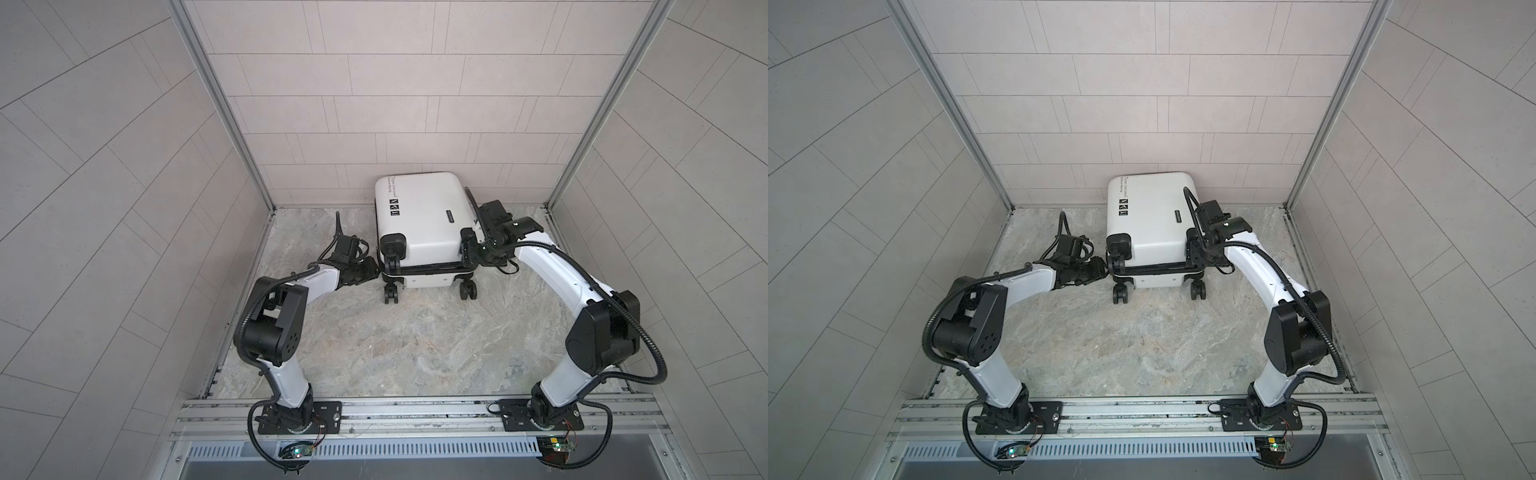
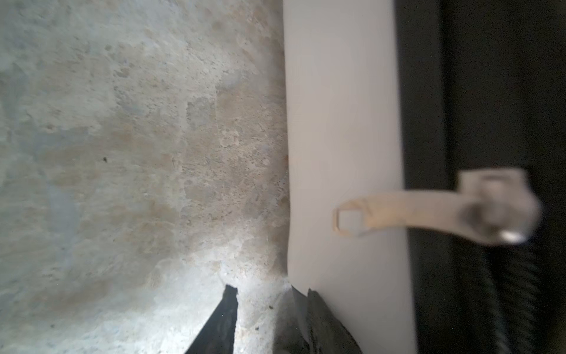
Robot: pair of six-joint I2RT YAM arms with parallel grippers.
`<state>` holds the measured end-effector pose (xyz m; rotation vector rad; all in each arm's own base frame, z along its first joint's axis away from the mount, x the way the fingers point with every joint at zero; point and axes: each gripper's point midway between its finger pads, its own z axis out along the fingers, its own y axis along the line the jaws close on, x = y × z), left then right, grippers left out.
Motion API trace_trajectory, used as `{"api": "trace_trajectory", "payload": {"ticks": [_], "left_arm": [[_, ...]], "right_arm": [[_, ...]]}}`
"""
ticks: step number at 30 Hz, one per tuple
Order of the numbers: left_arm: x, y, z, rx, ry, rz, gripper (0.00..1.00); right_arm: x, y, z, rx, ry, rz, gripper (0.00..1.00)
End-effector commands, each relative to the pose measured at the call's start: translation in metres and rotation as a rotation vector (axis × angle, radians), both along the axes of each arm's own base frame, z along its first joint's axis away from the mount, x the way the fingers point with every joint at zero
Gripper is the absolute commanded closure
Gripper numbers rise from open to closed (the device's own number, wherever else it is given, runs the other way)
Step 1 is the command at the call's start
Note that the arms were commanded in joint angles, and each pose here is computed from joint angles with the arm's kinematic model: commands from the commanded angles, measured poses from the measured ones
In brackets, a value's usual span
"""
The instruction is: Pack the luggage
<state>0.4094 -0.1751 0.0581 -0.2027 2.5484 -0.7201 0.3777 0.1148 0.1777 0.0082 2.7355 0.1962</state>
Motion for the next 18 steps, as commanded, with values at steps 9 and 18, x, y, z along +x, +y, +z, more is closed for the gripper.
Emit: {"api": "trace_trajectory", "payload": {"ticks": [9, 18], "left_arm": [[0.019, -0.099, 0.050, -0.129, -0.196, -0.144, 0.55], [0.001, -0.111, 0.069, -0.133, -0.269, -0.168, 0.55]], "right_arm": [[-0.004, -0.033, 0.043, -0.035, -0.054, -0.065, 0.16], [-0.019, -0.048, 0.084, -0.042, -0.127, -0.130, 0.18]]}}
